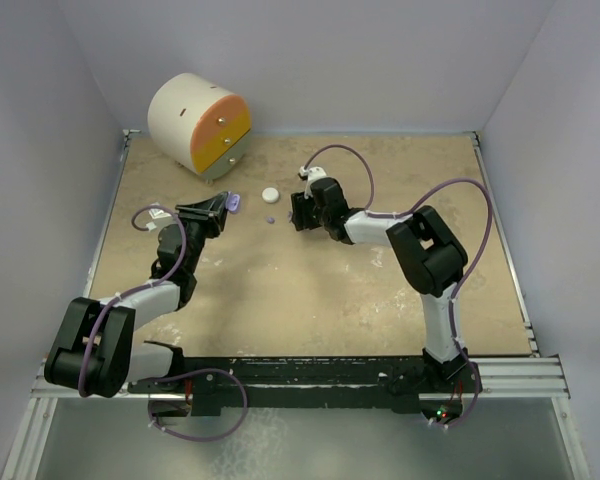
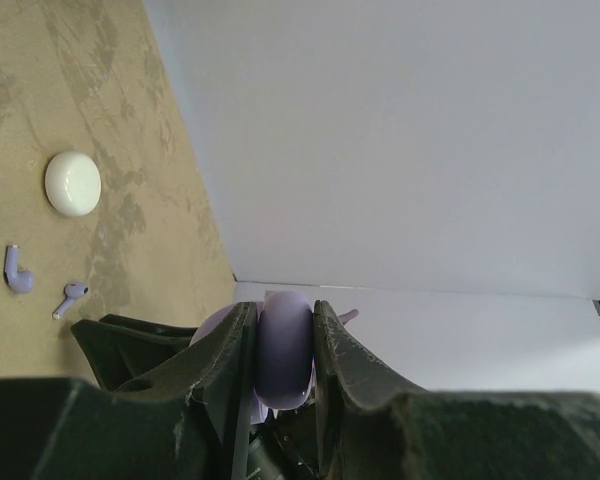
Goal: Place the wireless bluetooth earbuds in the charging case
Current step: Adjust the earbud at the center of the board, then pick up the earbud from the center of the board.
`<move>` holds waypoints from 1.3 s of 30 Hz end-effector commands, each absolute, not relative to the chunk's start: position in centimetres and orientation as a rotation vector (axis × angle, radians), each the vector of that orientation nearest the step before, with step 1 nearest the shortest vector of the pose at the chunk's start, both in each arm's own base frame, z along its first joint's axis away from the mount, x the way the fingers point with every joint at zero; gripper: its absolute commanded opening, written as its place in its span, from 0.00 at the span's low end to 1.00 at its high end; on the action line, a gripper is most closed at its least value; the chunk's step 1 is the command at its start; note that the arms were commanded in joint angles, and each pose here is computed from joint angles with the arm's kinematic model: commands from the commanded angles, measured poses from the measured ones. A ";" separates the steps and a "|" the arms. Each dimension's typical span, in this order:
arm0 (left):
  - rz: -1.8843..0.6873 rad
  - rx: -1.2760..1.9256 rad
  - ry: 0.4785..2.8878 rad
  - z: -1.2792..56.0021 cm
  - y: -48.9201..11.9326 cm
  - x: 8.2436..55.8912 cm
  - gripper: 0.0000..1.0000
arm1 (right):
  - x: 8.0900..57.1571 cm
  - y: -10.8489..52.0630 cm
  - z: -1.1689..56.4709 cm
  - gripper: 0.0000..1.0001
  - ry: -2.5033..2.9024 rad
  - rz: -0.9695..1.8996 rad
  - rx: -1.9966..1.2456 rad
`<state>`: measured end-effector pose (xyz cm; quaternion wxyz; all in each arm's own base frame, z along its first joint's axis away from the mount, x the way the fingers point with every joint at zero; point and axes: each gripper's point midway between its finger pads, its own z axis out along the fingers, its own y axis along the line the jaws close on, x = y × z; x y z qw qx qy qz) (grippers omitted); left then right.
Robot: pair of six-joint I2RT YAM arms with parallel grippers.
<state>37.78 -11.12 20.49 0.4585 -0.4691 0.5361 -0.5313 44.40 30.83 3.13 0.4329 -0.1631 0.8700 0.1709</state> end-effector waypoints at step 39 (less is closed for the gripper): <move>-1.348 -1.136 1.264 21.9 -10.5 37.6 0.00 | 46.0 33.9 2.9 0.49 2.135 0.358 -0.533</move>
